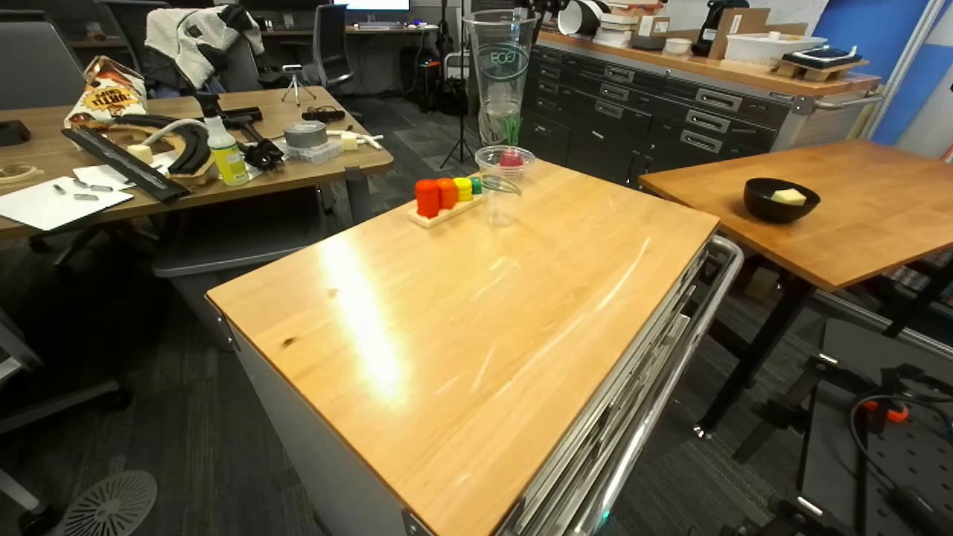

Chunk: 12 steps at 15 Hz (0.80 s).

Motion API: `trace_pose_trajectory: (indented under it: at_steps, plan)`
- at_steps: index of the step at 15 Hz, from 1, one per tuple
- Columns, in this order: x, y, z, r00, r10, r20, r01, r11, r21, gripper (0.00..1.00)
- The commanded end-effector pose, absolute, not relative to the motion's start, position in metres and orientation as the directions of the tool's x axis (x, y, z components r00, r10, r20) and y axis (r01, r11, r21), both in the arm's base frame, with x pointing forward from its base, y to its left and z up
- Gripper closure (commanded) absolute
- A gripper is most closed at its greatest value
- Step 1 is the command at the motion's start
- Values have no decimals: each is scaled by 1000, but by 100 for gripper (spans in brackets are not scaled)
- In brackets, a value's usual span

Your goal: Stack the three cups on the table

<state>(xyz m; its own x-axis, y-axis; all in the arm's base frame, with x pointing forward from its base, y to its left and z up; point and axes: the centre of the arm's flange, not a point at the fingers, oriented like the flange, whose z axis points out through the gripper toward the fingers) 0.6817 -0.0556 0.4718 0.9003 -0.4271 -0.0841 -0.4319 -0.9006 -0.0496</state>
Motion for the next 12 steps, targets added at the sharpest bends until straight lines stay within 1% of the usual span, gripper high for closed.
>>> trace_pose_trajectory:
  at_steps: [1, 6, 12]
  plan:
    - [696, -60, 455, 886, -455, -93, -456, -890, 7, 99]
    - [703, -67, 422, 877, -463, -130, -467, -884, -1, 99]
    - [702, -71, 405, 868, -475, -143, -483, -875, -23, 99]
